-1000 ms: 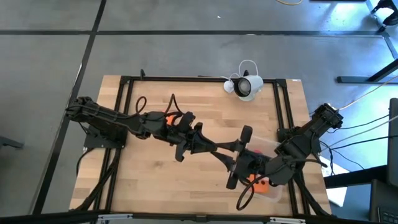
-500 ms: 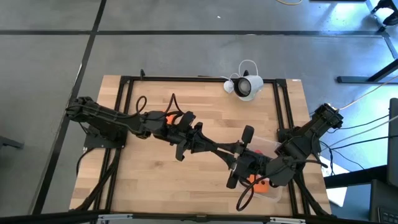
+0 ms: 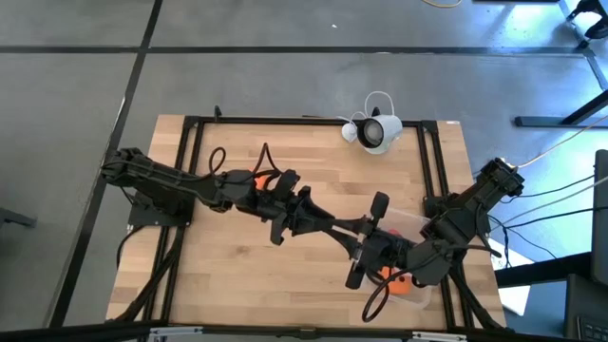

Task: Pick & Place Dice
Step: Put the small green die into the transparent bin

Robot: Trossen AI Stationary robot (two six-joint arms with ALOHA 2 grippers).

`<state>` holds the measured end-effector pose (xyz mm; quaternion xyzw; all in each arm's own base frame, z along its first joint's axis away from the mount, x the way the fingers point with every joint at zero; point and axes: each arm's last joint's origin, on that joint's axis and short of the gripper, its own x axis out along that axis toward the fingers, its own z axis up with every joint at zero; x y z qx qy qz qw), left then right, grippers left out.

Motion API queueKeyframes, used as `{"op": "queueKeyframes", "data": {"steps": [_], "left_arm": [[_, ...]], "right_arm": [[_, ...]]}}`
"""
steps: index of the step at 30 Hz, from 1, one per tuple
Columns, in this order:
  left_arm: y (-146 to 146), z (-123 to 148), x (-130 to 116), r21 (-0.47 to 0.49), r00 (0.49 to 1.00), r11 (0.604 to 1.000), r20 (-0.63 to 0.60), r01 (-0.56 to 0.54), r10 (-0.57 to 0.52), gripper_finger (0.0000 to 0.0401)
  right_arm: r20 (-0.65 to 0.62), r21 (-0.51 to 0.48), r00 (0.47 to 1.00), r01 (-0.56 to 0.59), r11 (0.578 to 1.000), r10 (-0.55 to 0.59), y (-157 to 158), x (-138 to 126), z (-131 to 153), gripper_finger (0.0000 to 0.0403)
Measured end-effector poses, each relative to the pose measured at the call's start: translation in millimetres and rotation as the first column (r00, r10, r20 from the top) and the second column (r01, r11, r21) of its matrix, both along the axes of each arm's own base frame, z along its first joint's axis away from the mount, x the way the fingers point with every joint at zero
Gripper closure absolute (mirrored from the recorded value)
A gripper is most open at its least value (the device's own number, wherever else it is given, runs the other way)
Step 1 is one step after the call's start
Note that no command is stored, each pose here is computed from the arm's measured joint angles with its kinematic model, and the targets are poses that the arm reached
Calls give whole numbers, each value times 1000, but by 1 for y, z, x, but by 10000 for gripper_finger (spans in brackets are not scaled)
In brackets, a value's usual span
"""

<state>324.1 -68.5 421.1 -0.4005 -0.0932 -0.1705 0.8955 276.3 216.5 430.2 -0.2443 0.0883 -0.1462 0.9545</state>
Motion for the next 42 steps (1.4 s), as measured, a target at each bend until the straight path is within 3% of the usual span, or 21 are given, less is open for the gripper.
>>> {"op": "queueKeyframes", "data": {"steps": [13,20,25,31,36,39,42], "left_arm": [[-1,11,-5,-14,994,999,98,48,-47,220],[0,12,-7,27,991,996,100,81,-84,219],[5,17,-16,83,988,990,90,116,-124,224],[9,22,-38,129,998,990,-18,60,-58,240],[6,32,-64,162,999,987,-39,-4,10,253],[1,39,-79,188,999,982,-25,-33,39,258],[-3,43,-93,211,997,975,-24,-62,69,261]], "right_arm": [[-6,10,1000,7,1000,-7,1,-2,-2,351],[24,7,993,111,994,-112,8,-12,-1,351],[81,119,986,132,984,-143,14,-27,5,351],[129,284,985,74,956,-115,25,-49,8,351],[93,430,993,30,902,-77,26,-68,-4,351],[-3,587,1000,24,810,-27,21,-77,-16,351],[-176,698,984,135,703,-14,13,-86,-33,351]]}}
